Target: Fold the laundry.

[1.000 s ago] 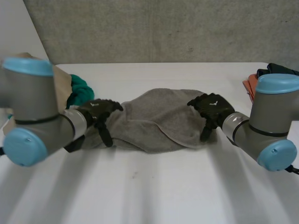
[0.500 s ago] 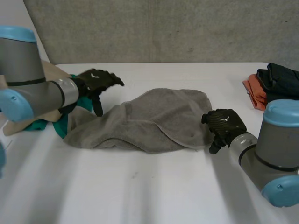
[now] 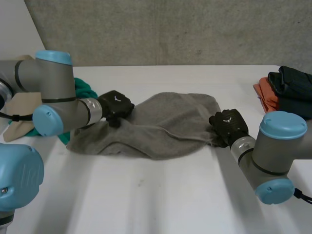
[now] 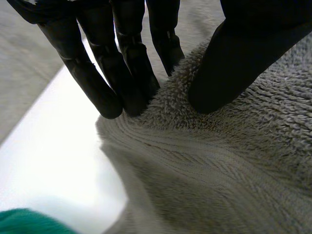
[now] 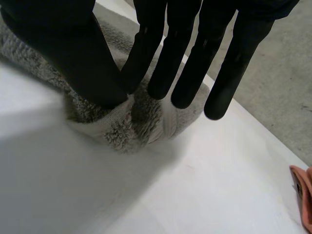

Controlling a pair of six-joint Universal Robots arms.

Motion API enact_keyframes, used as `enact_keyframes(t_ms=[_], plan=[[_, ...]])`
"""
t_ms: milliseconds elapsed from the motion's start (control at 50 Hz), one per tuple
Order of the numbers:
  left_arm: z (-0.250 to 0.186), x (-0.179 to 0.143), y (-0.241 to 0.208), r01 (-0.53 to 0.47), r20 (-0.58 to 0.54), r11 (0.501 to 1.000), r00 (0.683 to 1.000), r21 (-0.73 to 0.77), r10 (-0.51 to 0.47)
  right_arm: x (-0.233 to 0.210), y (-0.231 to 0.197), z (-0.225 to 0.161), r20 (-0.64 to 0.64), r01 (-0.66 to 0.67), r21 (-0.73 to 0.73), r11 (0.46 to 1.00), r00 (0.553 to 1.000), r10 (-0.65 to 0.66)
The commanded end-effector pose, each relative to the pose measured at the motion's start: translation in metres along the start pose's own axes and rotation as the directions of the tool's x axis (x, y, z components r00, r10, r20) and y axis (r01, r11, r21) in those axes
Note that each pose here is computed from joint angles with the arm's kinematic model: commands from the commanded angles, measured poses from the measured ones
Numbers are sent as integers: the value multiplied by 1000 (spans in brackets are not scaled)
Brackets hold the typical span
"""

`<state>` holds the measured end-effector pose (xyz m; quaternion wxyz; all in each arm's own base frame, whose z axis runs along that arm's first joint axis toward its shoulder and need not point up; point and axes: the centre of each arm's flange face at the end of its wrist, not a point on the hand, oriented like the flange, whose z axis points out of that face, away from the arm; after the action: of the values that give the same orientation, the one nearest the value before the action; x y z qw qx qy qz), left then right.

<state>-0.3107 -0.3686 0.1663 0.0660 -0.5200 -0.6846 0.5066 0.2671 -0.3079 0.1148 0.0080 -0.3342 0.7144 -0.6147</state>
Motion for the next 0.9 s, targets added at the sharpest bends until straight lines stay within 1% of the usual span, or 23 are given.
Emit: enact_keyframes(t_ms=[20,40,100,120,180,200,260,280,340,360,400,460,500,540,560,580,640,680,740,800,820,880,900], plan=[[-28,-30,-30,16,176,1000,984,15,-19,22,-18,-1,-58,-17,54,998,998,20],[-42,-38,-38,31,212,999,977,20,-35,33,-34,-4,-83,-11,92,996,996,19],[-68,-48,-53,46,262,998,964,32,-53,53,-60,-13,-128,18,147,989,992,1],[-87,-53,-64,49,290,998,955,46,-60,64,-75,-22,-150,40,156,987,988,-16],[-118,-59,-76,50,332,997,941,63,-68,82,-103,-39,-184,79,188,979,982,-44],[-139,-62,-85,47,361,996,930,82,-73,94,-121,-51,-204,101,205,973,977,-59],[-167,-64,-97,36,403,992,911,125,-84,110,-145,-68,-223,120,225,967,972,-68],[-183,-65,-103,27,430,988,898,154,-92,117,-158,-77,-229,124,233,965,971,-69],[-205,-63,-110,8,464,980,880,200,-102,123,-166,-81,-210,118,209,971,975,-73],[-207,-62,-110,6,465,978,879,208,-104,123,-169,-83,-185,108,187,976,980,-73],[-209,-60,-109,8,461,977,881,213,-108,121,-169,-82,-155,95,163,982,985,-69],[-201,-52,-98,34,429,981,896,193,-116,113,-160,-75,-70,73,103,992,995,-66],[-186,-48,-86,55,401,985,909,161,-116,103,-148,-67,-13,50,51,997,999,-50],[-174,-46,-77,68,385,988,915,139,-117,95,-140,-63,21,34,17,999,999,-34],[-169,-46,-74,72,380,989,918,127,-116,90,-136,-61,35,17,3,1000,999,-17],[-161,-44,-69,78,371,991,922,109,-113,77,-126,-57,69,-32,-25,999,997,33],[-152,-44,-66,87,372,992,921,92,-116,62,-111,-53,98,-116,-61,991,988,122],[-148,-47,-67,90,389,992,914,92,-119,47,-95,-53,120,-188,-94,978,973,198],[-152,-51,-78,76,411,990,904,121,-119,24,-80,-54,152,-256,-113,960,950,271],[-156,-52,-88,65,421,987,899,147,-122,8,-71,-54,171,-300,-117,947,933,317],[-160,-51,-95,60,420,984,899,166,-126,-3,-65,-52,186,-333,-115,936,918,350],[-167,-47,-107,51,413,979,901,199,-131,-18,-62,-50,202,-393,-111,913,890,408],[-173,-44,-116,39,409,973,903,226,-131,-26,-59,-48,200,-436,-113,893,870,451]])
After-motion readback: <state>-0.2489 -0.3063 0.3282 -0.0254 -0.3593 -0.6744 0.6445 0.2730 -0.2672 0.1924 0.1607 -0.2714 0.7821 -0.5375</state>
